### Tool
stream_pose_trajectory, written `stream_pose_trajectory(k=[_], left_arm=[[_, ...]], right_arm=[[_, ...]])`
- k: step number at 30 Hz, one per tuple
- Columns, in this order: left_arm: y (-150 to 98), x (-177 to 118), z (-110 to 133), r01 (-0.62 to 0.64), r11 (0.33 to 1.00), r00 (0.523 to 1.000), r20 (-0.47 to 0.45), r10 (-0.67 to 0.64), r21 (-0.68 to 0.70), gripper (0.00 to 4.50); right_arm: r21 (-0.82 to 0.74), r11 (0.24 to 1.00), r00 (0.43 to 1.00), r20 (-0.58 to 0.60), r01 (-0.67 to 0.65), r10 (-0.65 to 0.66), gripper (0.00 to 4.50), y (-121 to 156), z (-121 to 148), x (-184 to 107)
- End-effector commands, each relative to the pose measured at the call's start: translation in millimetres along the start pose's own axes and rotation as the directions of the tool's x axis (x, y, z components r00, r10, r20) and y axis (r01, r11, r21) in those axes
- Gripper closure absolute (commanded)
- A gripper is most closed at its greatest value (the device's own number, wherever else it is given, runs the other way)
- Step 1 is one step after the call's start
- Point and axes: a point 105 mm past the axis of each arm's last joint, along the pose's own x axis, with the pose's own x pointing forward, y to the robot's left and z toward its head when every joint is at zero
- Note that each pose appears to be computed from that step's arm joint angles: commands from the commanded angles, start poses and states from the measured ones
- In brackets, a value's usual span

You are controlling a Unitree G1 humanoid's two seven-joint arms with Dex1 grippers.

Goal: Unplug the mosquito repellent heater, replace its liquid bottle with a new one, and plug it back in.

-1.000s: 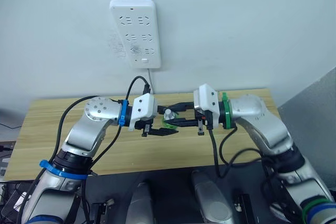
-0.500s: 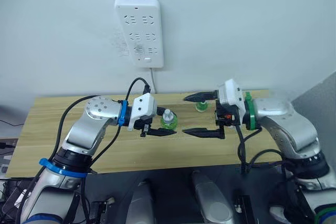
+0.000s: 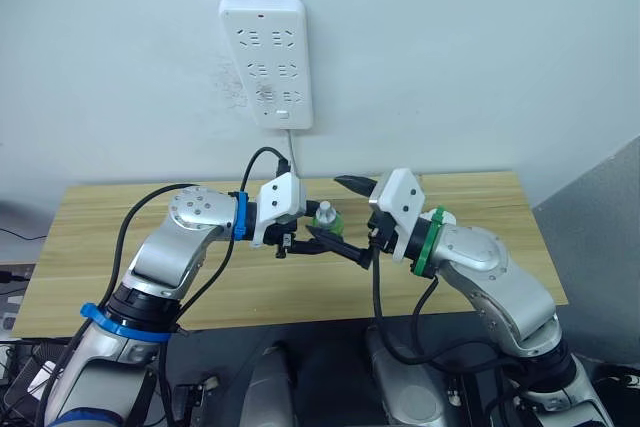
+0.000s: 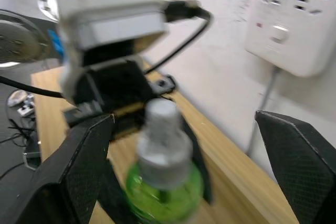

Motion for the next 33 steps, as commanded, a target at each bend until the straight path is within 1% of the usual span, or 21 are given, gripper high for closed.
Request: stream_pose_trajectory(k=[1, 4, 7, 12, 15, 17, 21, 23, 25, 28, 33], left_arm=[[-2, 3, 8, 0.013, 0.999, 1.0, 0.012, -0.013, 0.036, 2.22], [-1, 3, 9, 0.011, 0.999, 1.0, 0.017, -0.011, 0.038, 2.22], [-2, 4, 14, 0.012, 0.999, 0.999, 0.04, -0.014, 0.043, 2.22], [-5, 5, 18, 0.026, 0.999, 0.997, 0.066, -0.028, 0.041, 2.22], [-6, 4, 16, 0.025, 0.999, 0.998, 0.064, -0.027, 0.041, 2.22], [-6, 2, 13, 0.022, 0.999, 0.998, 0.053, -0.024, 0.043, 2.22], [-5, -1, 9, 0.014, 0.999, 0.999, 0.042, -0.016, 0.048, 2.22], [-5, -1, 9, 0.011, 0.999, 0.999, 0.041, -0.013, 0.049, 2.22], [-5, -2, 9, 0.01, 0.999, 0.999, 0.041, -0.012, 0.05, 2.22], [-5, 0, 9, 0.012, 0.998, 0.999, 0.04, -0.015, 0.056, 2.22], [-6, 1, 11, 0.024, 0.997, 0.999, 0.038, -0.027, 0.075, 2.22]], right_arm=[[-0.034, 0.999, 0.999, 0.04, -0.015, 0.016, 0.0, 4, 13, 0], [-0.042, 0.999, 1.0, 0.021, 0.013, -0.012, 0.0, -1, 9, 1], [-0.049, 0.997, 0.999, 0.008, 0.054, -0.053, 0.0, -9, 6, 5], [-0.042, 0.996, 0.997, 0.007, 0.075, -0.075, 0.0, -12, 4, 10], [-0.029, 0.997, 0.997, -0.019, 0.077, -0.078, 0.0, -17, -1, -1], [-0.021, 0.998, 0.997, -0.037, 0.063, -0.063, 0.0, -19, -3, -13], [-0.001, 1.0, 0.996, -0.088, -0.024, 0.023, 0.0, -16, -2, -37], [0.024, 0.996, 0.99, -0.108, -0.091, 0.093, 0.0, -8, -1, -46], [0.046, 0.99, 0.985, -0.107, -0.131, 0.136, 0.0, 1, 0, -48], [0.062, 0.99, 0.988, -0.076, -0.127, 0.131, 0.0, 11, 2, -37], [0.029, 0.999, 0.998, -0.048, -0.04, 0.041, 0.0, 9, -1, -10]])
